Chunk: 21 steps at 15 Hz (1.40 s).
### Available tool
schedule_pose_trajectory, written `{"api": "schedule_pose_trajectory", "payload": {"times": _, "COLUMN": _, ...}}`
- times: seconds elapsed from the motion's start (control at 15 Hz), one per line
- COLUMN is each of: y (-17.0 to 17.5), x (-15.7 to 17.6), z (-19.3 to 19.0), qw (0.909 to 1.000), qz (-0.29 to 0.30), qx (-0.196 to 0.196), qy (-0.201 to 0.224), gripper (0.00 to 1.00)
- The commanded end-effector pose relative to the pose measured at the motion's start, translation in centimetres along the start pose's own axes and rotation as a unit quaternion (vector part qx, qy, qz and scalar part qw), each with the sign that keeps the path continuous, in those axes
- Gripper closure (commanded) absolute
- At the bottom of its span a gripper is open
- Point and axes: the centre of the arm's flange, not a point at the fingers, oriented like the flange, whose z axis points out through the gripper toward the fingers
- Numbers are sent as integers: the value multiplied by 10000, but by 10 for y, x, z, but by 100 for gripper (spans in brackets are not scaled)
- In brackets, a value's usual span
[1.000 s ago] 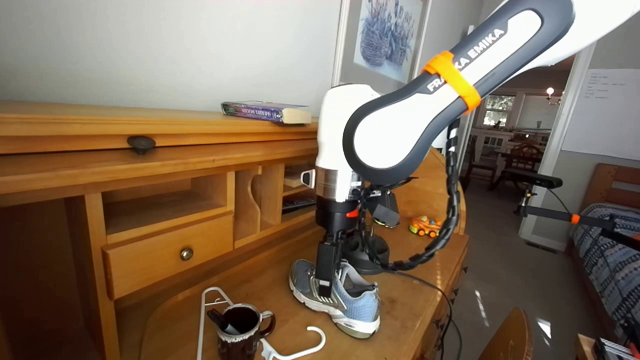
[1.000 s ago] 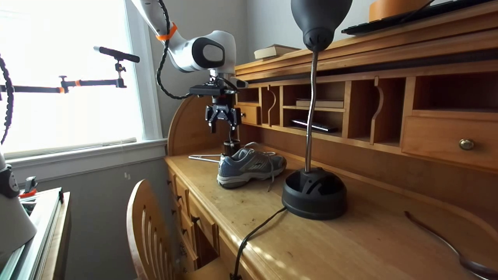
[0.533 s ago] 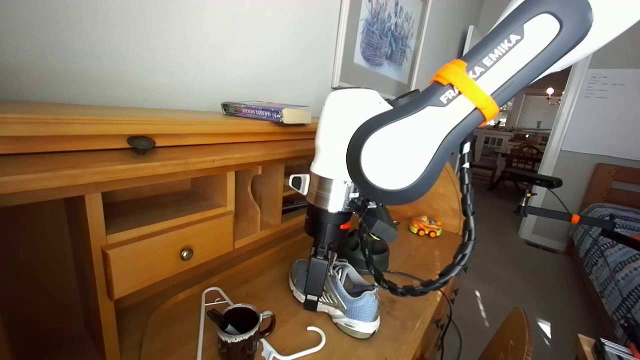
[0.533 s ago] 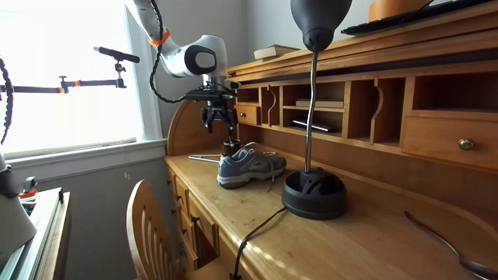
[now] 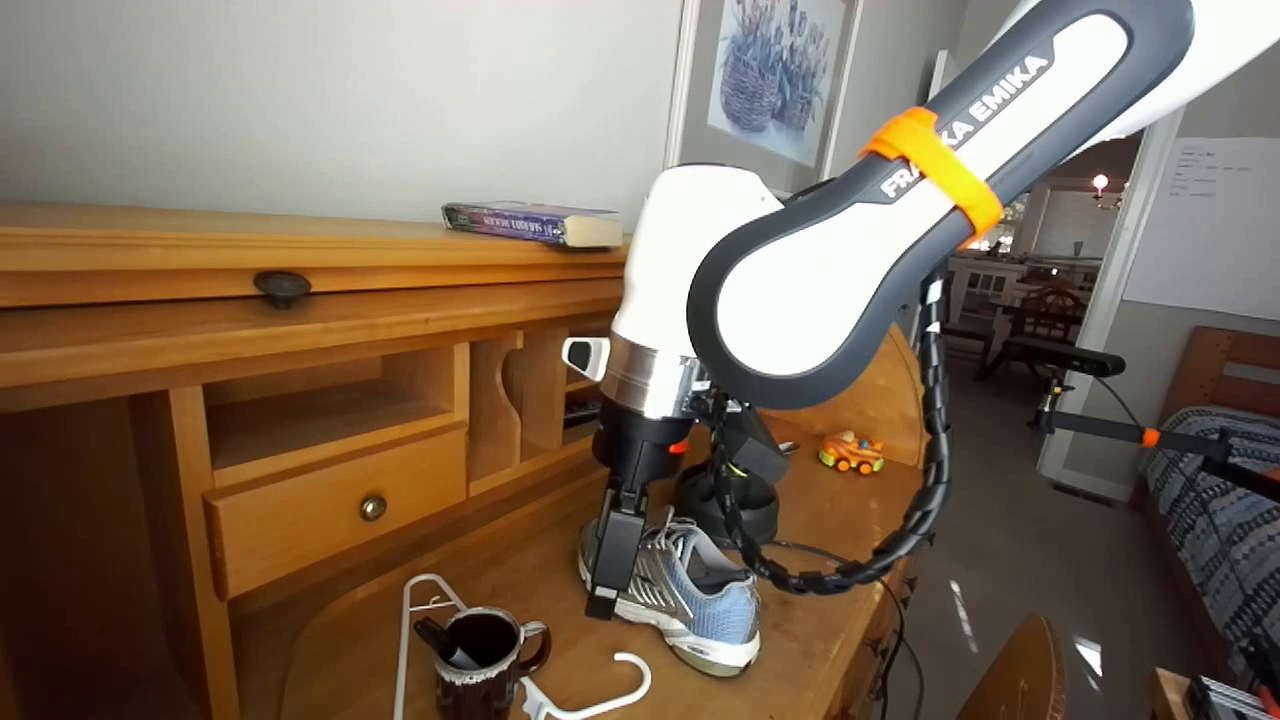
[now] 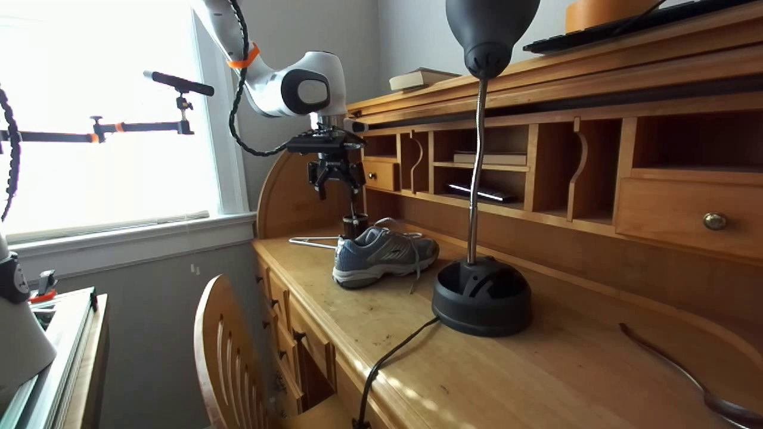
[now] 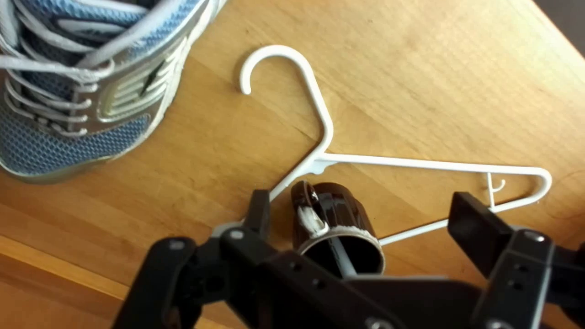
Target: Pick up the pen to the right of the sneaker, place it inside the sneaker, pick up the marker out of the mug and place it in the sneaker
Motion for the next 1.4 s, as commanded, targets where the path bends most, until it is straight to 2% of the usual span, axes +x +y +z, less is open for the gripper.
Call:
{"api": "schedule_pose_trajectory", "payload": {"times": 0.0, "y": -8, "x": 11, "z": 11, "qw": 9977, "qz": -518, "qx": 232, "qy": 358, "gripper": 0}}
{"api": "schedule_pose_trajectory", "payload": {"times": 0.33, "y": -15, "x": 27, "z": 22, "qw": 9907, "qz": -1058, "qx": 221, "qy": 830, "gripper": 0}}
{"api": "schedule_pose_trajectory", "payload": {"times": 0.67, "y": -10, "x": 41, "z": 38, "qw": 9847, "qz": -1149, "qx": 238, "qy": 1289, "gripper": 0}}
{"api": "schedule_pose_trajectory", "payload": {"times": 1.33, "y": -19, "x": 66, "z": 68, "qw": 9747, "qz": -1368, "qx": 336, "qy": 1733, "gripper": 2}}
